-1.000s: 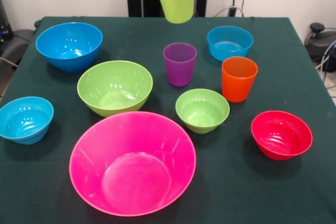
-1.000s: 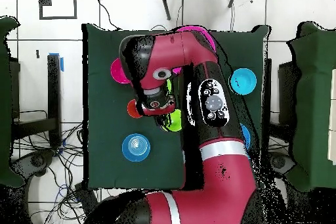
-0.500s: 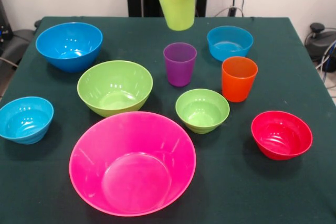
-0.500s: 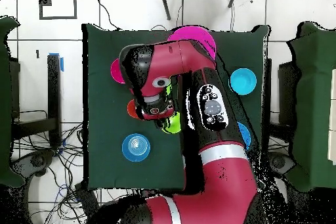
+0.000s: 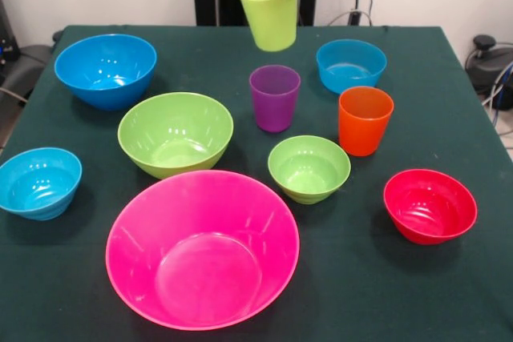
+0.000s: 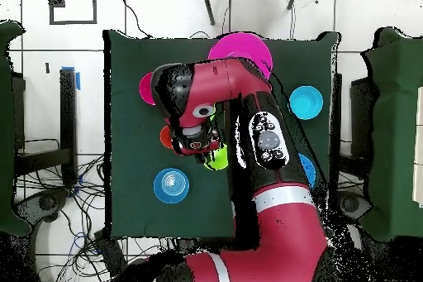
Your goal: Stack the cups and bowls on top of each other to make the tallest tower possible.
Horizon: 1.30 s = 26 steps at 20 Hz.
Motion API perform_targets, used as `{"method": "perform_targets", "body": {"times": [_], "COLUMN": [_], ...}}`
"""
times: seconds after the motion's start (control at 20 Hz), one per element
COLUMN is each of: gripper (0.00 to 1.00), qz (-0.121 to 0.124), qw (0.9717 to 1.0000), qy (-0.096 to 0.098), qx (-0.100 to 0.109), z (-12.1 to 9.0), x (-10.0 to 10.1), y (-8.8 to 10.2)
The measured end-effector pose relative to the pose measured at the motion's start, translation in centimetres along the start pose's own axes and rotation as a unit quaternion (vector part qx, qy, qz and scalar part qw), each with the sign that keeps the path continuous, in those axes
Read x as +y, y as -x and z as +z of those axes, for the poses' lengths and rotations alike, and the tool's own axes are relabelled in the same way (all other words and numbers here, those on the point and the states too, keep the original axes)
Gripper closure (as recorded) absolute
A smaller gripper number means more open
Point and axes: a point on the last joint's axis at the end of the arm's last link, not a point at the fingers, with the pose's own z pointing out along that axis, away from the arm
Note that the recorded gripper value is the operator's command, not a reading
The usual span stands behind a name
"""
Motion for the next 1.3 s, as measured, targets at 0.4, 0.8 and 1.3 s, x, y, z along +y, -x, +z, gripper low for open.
{"method": "perform_targets", "body": {"times": [0.4,0.8,1.3], "gripper": [1.00,1.00,1.00], "qz": [-0.001,-0.005,-0.009], "qw": [1.0000,0.9999,0.9997], "qy": [0.000,0.001,0.004], "qx": [0.004,0.013,0.023], "z": [0.3,1.0,2.1], "x": [0.0,0.2,0.5], "y": [-0.2,-0.5,0.0]}}
